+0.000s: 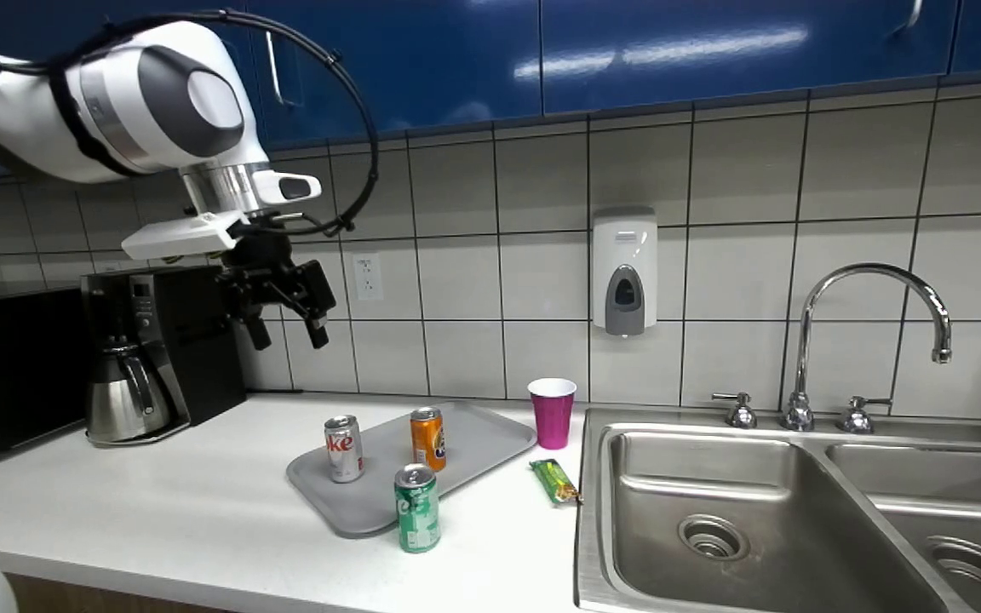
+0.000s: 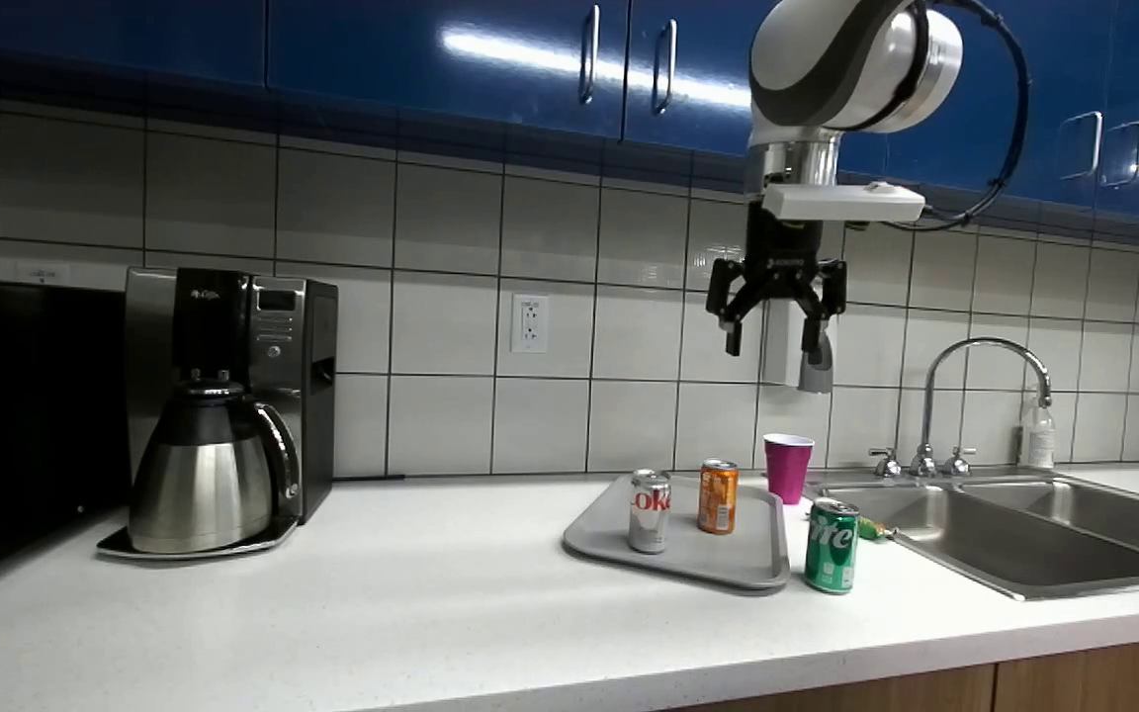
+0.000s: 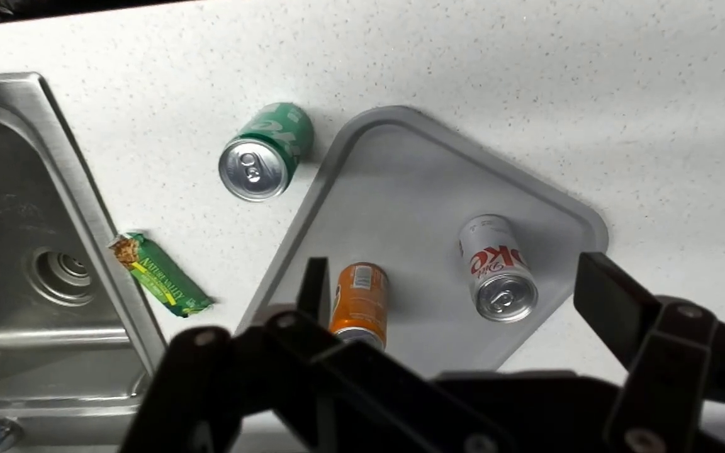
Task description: Take the cans off of the tray
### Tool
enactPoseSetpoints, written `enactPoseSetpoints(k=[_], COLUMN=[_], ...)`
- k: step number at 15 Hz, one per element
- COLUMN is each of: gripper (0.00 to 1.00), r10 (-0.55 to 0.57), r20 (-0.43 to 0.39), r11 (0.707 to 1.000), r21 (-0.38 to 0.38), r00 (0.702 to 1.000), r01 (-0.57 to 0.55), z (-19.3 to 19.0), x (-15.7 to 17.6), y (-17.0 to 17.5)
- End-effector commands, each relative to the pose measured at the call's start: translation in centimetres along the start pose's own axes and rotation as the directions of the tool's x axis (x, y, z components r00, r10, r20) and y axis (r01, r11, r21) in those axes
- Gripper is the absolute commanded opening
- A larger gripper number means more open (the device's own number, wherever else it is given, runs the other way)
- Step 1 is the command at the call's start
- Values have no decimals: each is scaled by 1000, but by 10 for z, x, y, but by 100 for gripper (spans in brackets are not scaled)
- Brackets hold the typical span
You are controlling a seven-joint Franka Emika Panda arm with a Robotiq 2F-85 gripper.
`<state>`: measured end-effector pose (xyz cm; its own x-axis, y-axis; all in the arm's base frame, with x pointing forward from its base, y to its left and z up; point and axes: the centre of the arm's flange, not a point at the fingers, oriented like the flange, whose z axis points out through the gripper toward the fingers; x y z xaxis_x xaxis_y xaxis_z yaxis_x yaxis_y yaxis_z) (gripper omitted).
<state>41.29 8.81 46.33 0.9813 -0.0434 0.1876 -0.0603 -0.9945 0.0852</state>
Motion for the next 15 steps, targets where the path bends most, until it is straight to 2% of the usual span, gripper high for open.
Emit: enactPoseSetpoints(k=[1,7,15], gripper=[100,100,100], r10=[46,95,147], r20=[5,36,33], r11=[999,995,989], r21=[8,-1,5], r00=[999,995,989], r01=[-46,-95,-148], z=[18,39,59], x=[14,27,49], y=[-1,11,13])
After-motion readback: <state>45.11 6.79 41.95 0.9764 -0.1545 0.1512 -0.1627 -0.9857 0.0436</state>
